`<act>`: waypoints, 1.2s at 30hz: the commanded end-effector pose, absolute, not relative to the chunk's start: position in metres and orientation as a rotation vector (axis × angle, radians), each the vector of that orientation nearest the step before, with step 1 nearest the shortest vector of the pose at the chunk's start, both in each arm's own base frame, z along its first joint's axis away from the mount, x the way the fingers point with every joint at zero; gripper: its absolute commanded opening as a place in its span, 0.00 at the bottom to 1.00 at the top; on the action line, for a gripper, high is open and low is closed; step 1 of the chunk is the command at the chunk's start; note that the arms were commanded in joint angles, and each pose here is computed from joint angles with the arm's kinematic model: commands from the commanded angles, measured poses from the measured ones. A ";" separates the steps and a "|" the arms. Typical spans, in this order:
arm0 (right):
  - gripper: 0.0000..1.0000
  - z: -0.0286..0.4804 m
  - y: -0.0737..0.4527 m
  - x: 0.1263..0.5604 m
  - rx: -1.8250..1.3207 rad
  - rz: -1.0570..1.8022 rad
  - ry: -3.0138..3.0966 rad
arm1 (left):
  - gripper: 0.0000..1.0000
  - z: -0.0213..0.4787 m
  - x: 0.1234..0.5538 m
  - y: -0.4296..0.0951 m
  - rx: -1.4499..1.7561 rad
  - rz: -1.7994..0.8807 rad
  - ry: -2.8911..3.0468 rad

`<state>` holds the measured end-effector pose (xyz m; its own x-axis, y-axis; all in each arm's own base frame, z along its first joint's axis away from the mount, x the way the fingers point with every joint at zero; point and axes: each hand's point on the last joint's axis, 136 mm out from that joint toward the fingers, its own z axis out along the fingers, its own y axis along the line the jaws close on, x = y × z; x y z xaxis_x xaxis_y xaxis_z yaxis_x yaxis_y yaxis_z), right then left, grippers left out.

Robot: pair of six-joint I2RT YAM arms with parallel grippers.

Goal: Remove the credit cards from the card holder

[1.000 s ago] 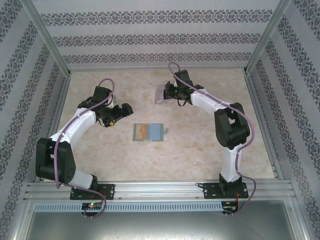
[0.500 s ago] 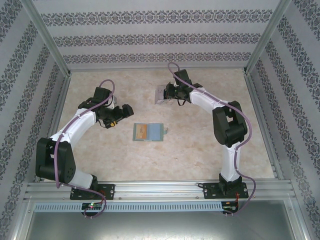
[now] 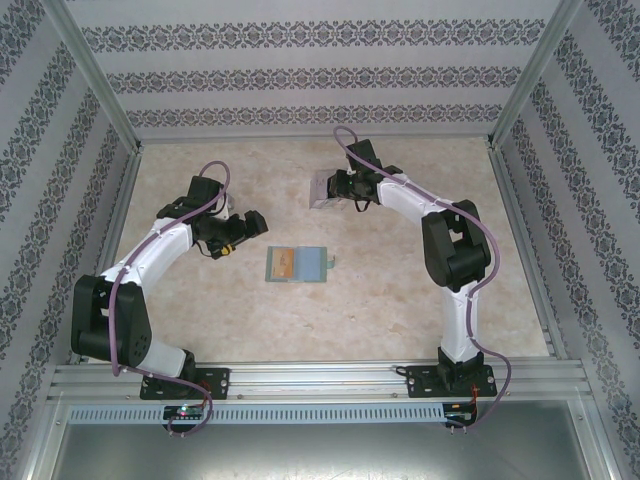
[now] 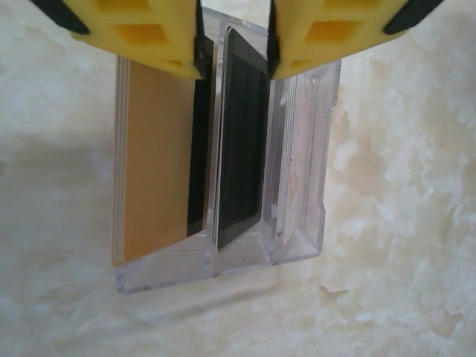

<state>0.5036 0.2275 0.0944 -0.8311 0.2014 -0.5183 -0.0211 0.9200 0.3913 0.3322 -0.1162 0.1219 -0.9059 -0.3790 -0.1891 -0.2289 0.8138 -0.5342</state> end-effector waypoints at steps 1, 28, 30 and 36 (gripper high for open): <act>0.38 0.131 0.223 0.504 0.108 0.529 2.454 | 0.99 0.126 0.334 -0.113 -0.471 -0.752 2.691; 0.56 0.097 0.346 0.304 -0.337 0.555 2.725 | 1.00 0.125 0.345 -0.081 -0.570 -0.512 2.709; 0.55 0.085 0.354 0.302 -0.363 0.540 2.747 | 0.99 0.124 0.343 -0.079 -0.589 -0.501 2.708; 0.53 0.055 0.357 0.309 -0.396 0.412 2.796 | 0.99 0.120 0.340 -0.074 -0.623 -0.485 2.709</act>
